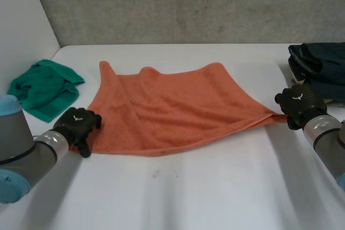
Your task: Fold the laundry.
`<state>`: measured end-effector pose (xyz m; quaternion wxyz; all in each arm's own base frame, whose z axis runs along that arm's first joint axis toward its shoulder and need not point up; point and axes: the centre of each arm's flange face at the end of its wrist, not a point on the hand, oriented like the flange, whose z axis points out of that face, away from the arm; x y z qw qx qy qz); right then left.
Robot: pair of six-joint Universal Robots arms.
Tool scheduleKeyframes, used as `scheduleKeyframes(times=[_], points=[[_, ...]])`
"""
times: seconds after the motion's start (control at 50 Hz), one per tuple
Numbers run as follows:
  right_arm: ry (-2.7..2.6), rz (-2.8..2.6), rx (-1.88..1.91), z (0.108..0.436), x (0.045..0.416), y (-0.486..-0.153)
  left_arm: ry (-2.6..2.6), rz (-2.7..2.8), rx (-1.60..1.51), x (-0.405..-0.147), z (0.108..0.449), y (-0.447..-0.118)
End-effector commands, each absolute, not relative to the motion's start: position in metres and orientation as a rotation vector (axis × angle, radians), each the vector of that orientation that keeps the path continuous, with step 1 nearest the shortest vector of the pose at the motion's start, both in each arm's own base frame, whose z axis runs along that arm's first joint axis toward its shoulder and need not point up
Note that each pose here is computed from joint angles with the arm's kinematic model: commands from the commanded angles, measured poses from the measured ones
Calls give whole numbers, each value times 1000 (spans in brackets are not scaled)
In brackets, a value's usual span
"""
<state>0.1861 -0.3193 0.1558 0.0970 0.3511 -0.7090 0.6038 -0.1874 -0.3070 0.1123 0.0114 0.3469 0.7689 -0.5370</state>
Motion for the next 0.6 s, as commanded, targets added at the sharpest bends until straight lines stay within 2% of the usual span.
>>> scheduleKeyframes(times=[0.02,0.26,0.44,0.52,0.6], points=[[-2100,1788,1042,156,187,-319,2347,-1739,1056,-189,122,-321],[-2100,1785,1042,155,186,-319,2354,-1714,1077,-193,107,-336],[-2099,1783,1039,155,185,-320,2354,-1729,1087,-197,110,-337],[-2099,1783,1039,155,185,-320,2349,-1734,1074,-198,119,-334],[-2098,1785,1039,156,185,-320,2321,-1783,1046,-196,146,-325]])
